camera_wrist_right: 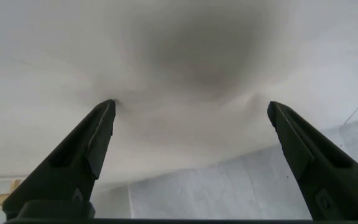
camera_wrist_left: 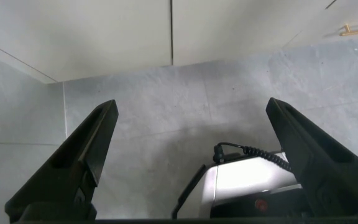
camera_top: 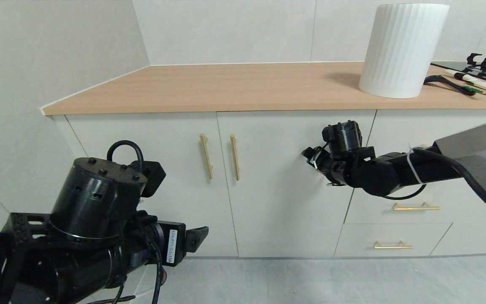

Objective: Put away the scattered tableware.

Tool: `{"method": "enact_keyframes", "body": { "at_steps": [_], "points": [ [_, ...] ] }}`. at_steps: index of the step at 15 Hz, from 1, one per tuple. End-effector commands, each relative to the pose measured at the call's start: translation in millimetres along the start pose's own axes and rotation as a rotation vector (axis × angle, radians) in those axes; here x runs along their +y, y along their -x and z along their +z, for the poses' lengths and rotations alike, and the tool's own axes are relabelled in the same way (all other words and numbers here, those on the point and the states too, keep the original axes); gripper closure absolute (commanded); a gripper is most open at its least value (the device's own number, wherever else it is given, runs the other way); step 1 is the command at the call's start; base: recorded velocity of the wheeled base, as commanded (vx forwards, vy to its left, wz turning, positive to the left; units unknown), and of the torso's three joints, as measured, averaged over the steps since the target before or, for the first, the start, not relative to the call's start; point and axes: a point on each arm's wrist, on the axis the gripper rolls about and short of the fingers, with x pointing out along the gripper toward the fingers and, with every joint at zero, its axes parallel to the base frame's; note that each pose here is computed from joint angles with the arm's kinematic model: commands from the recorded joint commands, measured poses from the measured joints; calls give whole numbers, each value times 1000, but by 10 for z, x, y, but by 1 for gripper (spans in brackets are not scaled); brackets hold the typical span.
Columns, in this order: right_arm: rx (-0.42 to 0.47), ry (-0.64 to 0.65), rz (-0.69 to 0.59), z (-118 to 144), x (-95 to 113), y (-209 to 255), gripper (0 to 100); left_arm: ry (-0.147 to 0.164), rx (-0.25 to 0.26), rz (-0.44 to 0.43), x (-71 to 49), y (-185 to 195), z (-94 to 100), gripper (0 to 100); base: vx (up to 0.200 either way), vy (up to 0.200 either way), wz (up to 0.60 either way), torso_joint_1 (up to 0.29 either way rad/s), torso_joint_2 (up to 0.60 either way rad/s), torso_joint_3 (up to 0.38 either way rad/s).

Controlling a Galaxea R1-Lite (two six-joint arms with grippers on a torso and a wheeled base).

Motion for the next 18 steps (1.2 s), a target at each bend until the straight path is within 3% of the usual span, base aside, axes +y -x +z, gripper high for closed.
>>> {"method": "enact_keyframes", "body": {
  "at_steps": [1, 8, 10, 11, 12, 14, 18],
  "points": [
    [5, 4, -10, -45, -18, -60, 0, 1, -1, 0, 0, 1, 1, 0, 0, 0, 0, 0, 0, 0],
    [34, 14, -2, -13, -39, 121, 0, 1, -2, 0, 1, 5, 2, 0, 0, 0, 0, 0, 0, 0],
    [164, 42, 84, -13, -128, 455, 0, 1, -2, 0, 1, 5, 2, 0, 0, 0, 0, 0, 0, 0],
    [271, 100, 170, -23, -236, 704, 0, 2, -3, -1, 3, 9, 4, 0, 0, 0, 0, 0, 0, 0],
    [322, 162, 293, 2, -266, 888, 0, 2, -3, -1, 3, 9, 4, 0, 0, 0, 0, 0, 0, 0],
    [273, 182, 400, 17, -282, 980, 0, 2, -5, -1, 4, 13, 5, 0, 0, 0, 0, 0, 0, 0],
    [233, 183, 409, 50, -289, 1031, 0, 7, -15, -5, 11, 43, 19, 0, 0, 0, 0, 0, 0, 0]
  ]
}}
